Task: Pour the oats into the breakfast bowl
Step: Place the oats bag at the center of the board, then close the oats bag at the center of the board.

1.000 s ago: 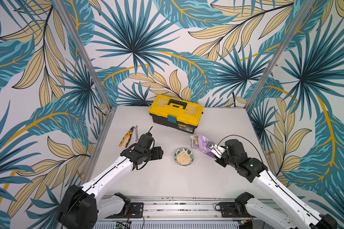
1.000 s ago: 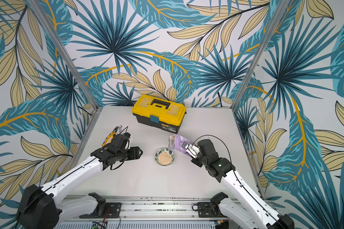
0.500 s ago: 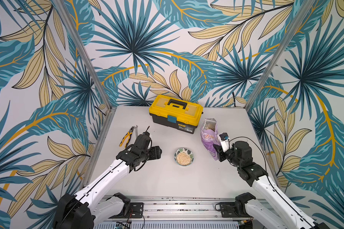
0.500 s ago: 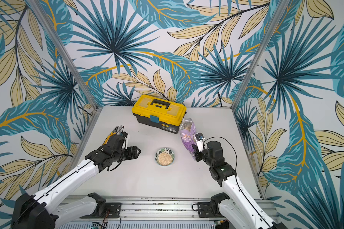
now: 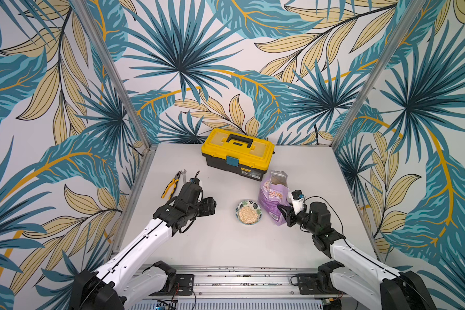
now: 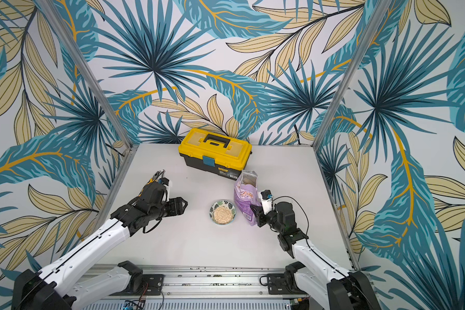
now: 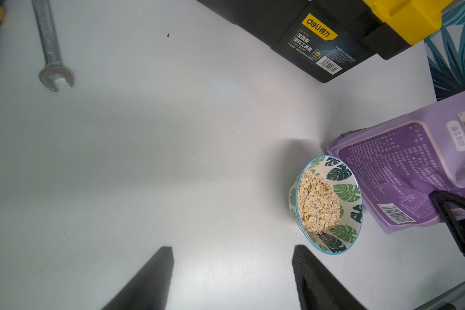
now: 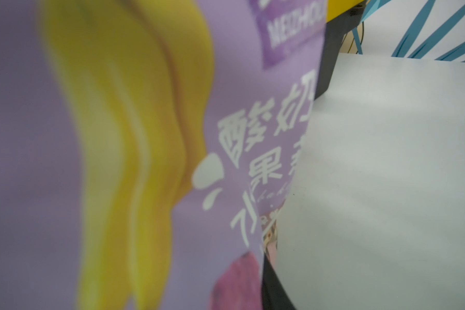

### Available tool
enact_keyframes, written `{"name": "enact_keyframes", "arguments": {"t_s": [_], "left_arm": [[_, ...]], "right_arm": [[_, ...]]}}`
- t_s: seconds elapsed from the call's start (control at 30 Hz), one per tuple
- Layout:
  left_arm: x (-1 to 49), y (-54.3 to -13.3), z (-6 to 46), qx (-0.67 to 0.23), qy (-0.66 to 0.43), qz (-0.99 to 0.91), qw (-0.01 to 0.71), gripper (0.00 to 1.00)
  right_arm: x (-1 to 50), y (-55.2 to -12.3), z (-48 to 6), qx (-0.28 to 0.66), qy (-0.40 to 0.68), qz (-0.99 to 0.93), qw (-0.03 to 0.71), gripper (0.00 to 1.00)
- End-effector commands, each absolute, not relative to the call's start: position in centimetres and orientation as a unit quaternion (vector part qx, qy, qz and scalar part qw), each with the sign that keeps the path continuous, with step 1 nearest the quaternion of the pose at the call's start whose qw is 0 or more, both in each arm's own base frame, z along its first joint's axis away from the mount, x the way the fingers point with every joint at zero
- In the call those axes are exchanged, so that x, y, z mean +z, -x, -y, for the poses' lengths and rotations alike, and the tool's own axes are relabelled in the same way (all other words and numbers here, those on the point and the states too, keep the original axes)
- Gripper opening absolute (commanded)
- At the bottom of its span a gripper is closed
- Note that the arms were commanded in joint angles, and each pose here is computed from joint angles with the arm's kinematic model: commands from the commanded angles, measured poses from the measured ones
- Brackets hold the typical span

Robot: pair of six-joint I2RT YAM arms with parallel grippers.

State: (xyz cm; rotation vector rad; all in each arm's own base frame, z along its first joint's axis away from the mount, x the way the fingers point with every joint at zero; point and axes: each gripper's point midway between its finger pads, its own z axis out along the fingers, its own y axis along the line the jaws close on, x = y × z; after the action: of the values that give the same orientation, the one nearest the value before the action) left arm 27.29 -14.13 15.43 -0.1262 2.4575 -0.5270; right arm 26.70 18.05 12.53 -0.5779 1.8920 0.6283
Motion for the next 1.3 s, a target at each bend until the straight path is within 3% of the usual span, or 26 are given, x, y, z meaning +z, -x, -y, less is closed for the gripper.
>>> {"name": "enact_keyframes", "arguments": {"t_s": [0.0,0.33,0.43,0.6,0.83,0.93,1.1,1.27], "left_arm": [[17.0,-27.7,13.7,-0.196,0.048,-0.922,0.330,0.75],[17.2,-27.7,13.6,-0.194,0.043,-0.921,0.336,0.75],[17.6,-27.9,13.9,-0.198,0.032,-0.918,0.343,0.75],[18.7,-28.9,14.7,-0.208,0.002,-0.906,0.368,0.77],[20.0,-30.5,16.6,-0.223,-0.056,-0.890,0.393,0.80],[21.1,-31.4,17.7,-0.230,-0.097,-0.875,0.414,0.81],[23.9,-32.9,19.7,-0.243,-0.170,-0.840,0.454,0.84],[25.7,-33.8,21.3,-0.244,-0.233,-0.813,0.475,0.86]], "right_arm": [[19.4,-26.6,-20.5,0.322,0.275,-0.674,0.605,0.00],[18.2,-25.3,-22.9,0.360,0.315,-0.655,0.586,0.00],[17.3,-24.8,-23.9,0.371,0.335,-0.651,0.571,0.04],[15.7,-25.0,-24.5,0.360,0.358,-0.657,0.557,0.19],[15.8,-25.8,-24.5,0.342,0.362,-0.668,0.553,0.57],[16.9,-26.2,-24.7,0.337,0.366,-0.675,0.545,0.67],[19.4,-26.2,-24.3,0.318,0.373,-0.678,0.547,0.78],[20.3,-26.0,-23.9,0.296,0.386,-0.697,0.527,0.79]]}}
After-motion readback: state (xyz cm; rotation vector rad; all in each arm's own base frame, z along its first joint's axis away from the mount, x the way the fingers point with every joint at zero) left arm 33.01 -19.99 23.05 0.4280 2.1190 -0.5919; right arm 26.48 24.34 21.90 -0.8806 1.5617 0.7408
